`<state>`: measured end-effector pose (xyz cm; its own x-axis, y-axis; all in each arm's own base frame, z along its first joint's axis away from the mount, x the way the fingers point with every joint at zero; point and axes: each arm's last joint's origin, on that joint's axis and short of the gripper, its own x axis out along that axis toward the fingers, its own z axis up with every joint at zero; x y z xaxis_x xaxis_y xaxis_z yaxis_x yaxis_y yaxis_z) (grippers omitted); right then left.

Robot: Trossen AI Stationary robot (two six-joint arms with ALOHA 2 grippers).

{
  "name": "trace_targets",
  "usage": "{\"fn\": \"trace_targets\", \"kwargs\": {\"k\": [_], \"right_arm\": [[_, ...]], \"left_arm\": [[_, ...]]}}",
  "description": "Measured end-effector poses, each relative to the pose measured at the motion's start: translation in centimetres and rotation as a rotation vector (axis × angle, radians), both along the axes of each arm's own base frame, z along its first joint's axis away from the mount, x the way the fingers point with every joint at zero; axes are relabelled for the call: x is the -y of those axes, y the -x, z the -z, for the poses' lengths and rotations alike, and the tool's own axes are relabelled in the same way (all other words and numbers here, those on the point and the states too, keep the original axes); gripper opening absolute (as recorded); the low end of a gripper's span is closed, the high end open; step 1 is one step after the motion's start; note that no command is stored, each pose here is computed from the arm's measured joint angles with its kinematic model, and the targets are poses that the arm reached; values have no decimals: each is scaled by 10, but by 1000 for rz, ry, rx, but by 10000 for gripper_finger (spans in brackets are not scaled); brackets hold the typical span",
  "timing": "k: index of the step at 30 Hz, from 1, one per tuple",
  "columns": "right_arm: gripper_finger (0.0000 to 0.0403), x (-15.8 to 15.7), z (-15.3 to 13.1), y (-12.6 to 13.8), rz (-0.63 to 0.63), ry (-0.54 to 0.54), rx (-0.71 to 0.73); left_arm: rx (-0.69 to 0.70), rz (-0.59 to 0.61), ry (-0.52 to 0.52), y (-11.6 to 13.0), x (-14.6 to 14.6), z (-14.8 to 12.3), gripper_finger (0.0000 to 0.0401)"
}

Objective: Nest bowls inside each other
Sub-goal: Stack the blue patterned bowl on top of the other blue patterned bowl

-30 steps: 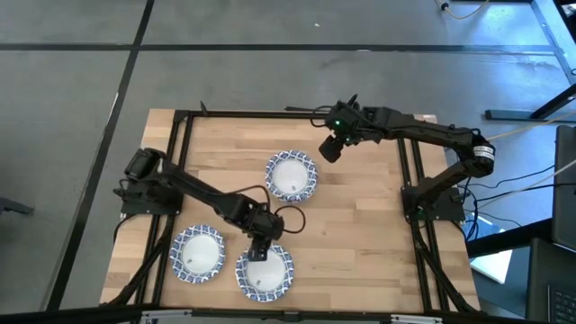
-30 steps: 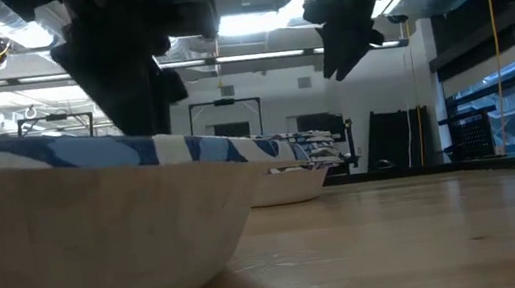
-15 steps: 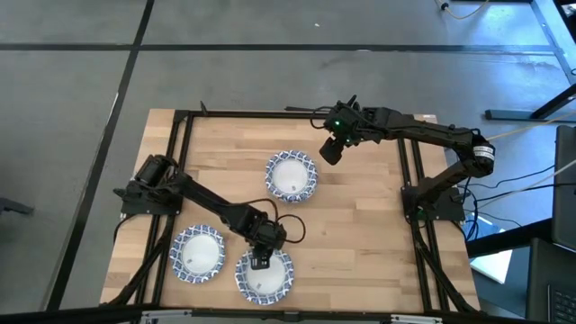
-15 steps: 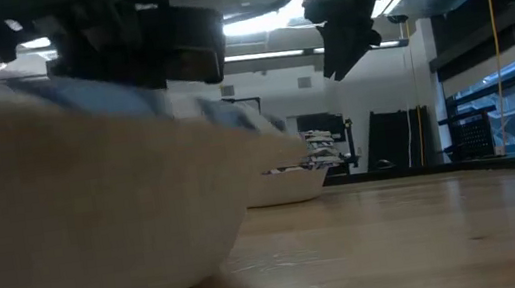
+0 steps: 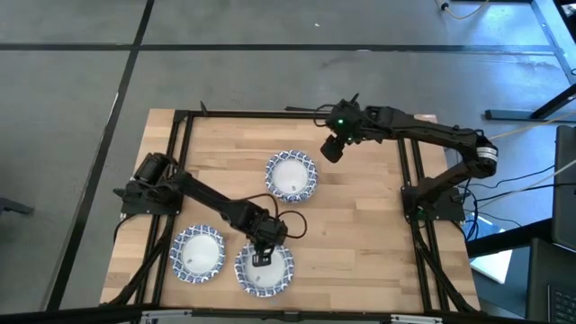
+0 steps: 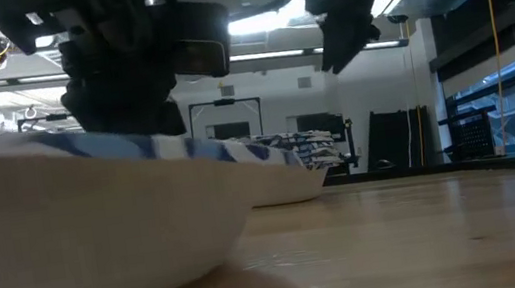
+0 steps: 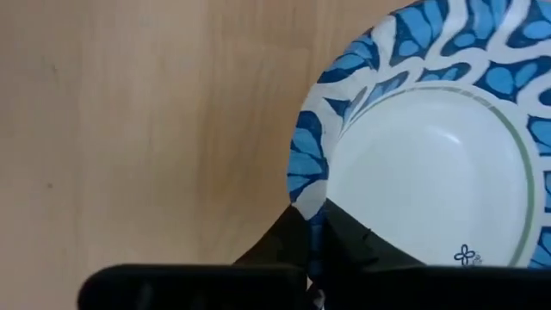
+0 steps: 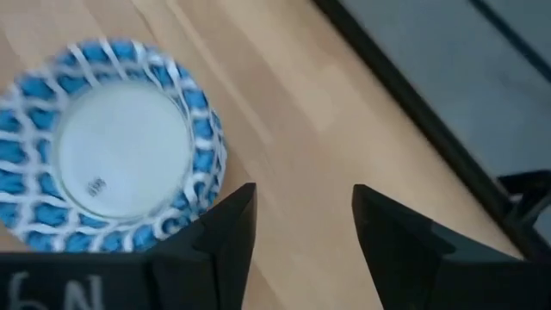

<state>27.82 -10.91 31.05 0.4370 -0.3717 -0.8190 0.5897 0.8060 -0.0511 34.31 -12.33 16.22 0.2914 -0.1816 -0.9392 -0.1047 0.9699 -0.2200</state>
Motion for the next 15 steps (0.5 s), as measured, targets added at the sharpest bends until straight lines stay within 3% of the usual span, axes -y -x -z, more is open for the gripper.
{"fn": "trace_targets", "kwargs": {"k": [8, 15], "right_arm": [[193, -16, -41, 45, -9, 94, 165], [193, -43, -35, 111, 16, 125, 345]], "left_arm": [[63, 12, -33, 2, -13, -20, 2], [167, -4, -64, 7, -32, -53, 1]]}}
